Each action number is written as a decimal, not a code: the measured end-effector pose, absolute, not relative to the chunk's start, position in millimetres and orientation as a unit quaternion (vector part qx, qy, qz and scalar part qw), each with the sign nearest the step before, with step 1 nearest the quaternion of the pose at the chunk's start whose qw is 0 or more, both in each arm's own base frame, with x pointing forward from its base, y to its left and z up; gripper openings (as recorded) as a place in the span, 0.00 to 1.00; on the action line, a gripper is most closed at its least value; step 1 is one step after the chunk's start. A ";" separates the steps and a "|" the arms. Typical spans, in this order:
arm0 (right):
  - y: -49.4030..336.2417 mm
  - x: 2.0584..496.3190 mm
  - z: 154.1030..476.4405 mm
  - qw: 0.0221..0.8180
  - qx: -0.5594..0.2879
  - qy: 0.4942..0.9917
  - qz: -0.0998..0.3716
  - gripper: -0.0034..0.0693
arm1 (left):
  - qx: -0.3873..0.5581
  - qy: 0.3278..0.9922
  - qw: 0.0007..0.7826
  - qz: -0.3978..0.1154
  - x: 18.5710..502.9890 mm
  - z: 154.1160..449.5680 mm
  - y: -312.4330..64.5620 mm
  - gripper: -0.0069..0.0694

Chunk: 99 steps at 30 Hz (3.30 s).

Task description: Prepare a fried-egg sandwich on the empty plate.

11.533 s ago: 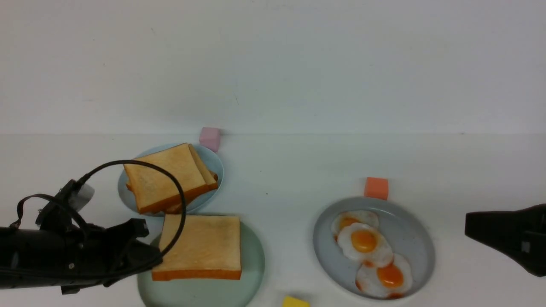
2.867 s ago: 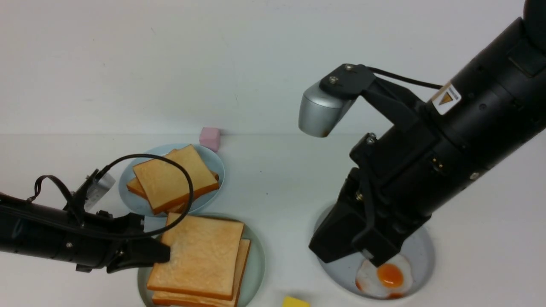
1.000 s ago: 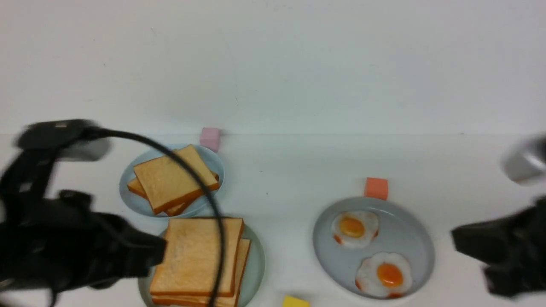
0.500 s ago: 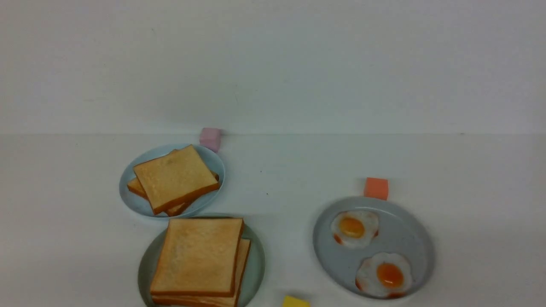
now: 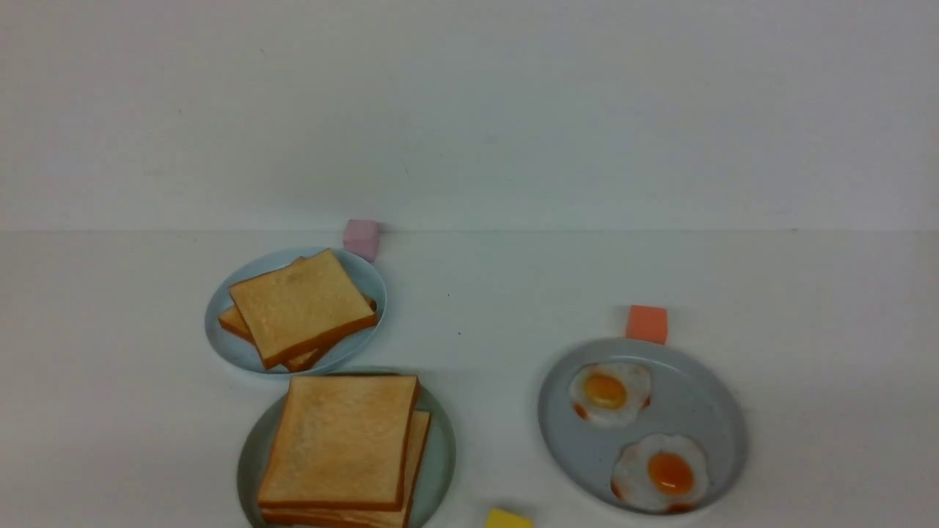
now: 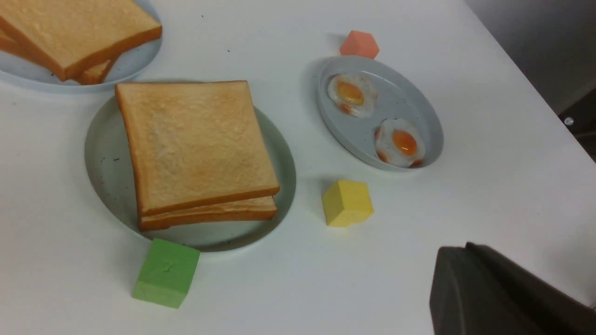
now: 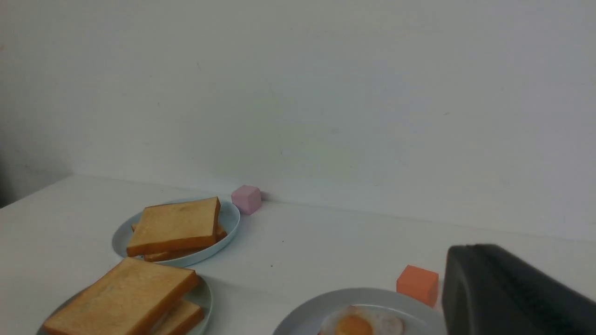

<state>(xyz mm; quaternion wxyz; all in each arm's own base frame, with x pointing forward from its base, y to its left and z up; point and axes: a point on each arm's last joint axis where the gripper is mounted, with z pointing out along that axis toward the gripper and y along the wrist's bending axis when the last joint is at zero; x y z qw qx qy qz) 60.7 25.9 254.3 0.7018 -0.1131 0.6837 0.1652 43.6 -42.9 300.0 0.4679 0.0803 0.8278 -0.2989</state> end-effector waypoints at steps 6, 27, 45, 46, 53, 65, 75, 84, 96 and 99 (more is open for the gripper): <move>25.9 60.7 254.3 0.702 -0.113 0.684 0.165 0.06 | 0.086 0.825 0.481 -0.284 45.3 299.7 -41.1 0.08; 25.9 60.7 254.1 0.702 -0.113 0.684 0.164 0.08 | -0.076 0.817 0.568 -0.057 50.9 167.9 1.3 0.10; 26.4 60.5 252.9 0.697 -0.116 0.688 0.165 0.11 | -0.108 0.805 0.583 -0.021 51.7 168.9 6.4 0.11; 26.4 60.5 252.9 0.697 -0.116 0.688 0.165 0.11 | -0.106 0.803 0.585 -0.022 51.9 169.4 6.3 0.11; 26.4 60.5 252.9 0.697 -0.116 0.688 0.165 0.11 | -0.080 0.804 0.588 -0.041 52.5 170.1 2.8 0.12; 21.9 62.3 252.9 0.703 -0.091 0.692 0.140 0.13 | -0.075 0.804 0.588 -0.044 52.5 170.2 2.4 0.14; 13.9 57.5 246.1 0.726 -0.095 0.678 0.063 0.15 | -0.075 0.804 0.589 -0.043 52.5 170.3 2.4 0.15; 3.5 54.2 188.0 0.639 0.008 0.768 0.030 0.16 | -0.075 0.803 0.589 -0.043 52.6 170.4 2.4 0.17; 3.0 52.2 173.1 0.591 0.021 0.806 0.032 0.19 | -0.075 0.803 0.590 -0.043 52.6 170.5 2.4 0.18; 3.0 52.2 173.1 0.591 0.021 0.806 0.033 0.19 | -0.075 0.803 0.590 -0.043 52.6 170.5 2.4 0.19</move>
